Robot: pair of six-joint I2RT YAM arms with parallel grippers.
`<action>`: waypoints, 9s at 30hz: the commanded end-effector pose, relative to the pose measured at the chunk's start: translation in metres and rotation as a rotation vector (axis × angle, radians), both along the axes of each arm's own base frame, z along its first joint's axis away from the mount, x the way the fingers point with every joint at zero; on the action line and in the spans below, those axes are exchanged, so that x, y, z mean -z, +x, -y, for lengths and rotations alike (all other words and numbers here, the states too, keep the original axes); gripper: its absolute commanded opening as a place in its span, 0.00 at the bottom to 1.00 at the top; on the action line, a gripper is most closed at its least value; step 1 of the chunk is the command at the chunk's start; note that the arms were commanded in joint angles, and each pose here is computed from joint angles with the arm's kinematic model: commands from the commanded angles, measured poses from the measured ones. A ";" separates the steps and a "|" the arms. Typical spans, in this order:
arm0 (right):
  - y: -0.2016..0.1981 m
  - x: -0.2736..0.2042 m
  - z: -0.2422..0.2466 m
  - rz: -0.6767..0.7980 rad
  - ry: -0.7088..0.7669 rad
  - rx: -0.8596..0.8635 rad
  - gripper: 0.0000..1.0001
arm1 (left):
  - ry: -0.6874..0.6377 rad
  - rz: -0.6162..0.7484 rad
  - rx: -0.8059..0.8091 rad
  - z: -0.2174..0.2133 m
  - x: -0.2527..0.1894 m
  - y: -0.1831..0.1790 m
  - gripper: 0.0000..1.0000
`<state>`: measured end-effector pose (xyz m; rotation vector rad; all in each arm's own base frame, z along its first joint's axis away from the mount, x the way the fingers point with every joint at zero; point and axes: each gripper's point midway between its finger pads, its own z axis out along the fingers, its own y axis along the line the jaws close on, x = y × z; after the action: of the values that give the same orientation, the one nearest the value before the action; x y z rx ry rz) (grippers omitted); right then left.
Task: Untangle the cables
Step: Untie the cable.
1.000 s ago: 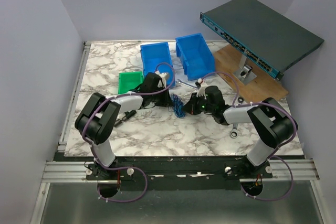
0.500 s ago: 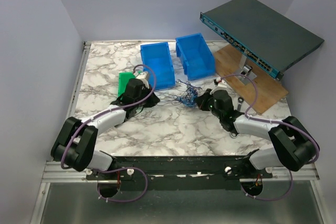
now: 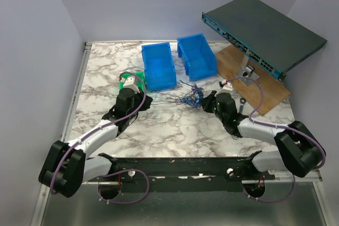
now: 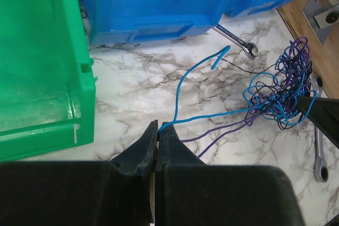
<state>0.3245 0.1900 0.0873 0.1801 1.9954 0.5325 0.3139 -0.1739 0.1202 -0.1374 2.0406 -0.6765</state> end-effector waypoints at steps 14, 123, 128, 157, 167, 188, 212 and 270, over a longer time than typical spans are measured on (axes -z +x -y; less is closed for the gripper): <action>-0.024 0.004 -0.060 0.031 0.039 -0.449 0.68 | -0.027 0.138 0.245 0.040 -0.025 -0.005 0.12; -0.049 -0.054 -0.028 0.339 0.006 -0.360 0.75 | -0.025 0.104 0.544 0.093 -0.021 -0.017 0.00; -0.048 -0.037 -0.064 0.244 0.018 -0.521 0.74 | -0.016 0.092 0.532 0.092 -0.019 -0.016 0.00; -0.025 -0.012 0.130 0.123 -0.055 0.697 0.01 | 0.244 0.048 -0.382 -0.076 -0.007 0.007 0.00; -0.060 -0.018 0.189 0.217 0.093 1.031 0.01 | 0.261 -0.011 -0.636 -0.121 -0.004 -0.006 0.00; -0.021 -0.040 0.041 0.236 0.031 0.138 0.01 | 0.042 0.206 0.462 0.082 -0.034 -0.026 0.82; -0.023 -0.037 0.047 0.228 0.044 0.166 0.01 | 0.444 -0.106 0.797 0.201 0.062 -0.017 0.57; -0.035 -0.016 0.139 0.140 -0.008 0.713 0.01 | -0.015 0.015 -0.107 -0.017 0.030 -0.045 0.00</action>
<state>0.2885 0.0649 0.0972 0.7388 1.6958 0.1339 0.2655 -0.1584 0.0916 -0.2172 1.9954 -0.6252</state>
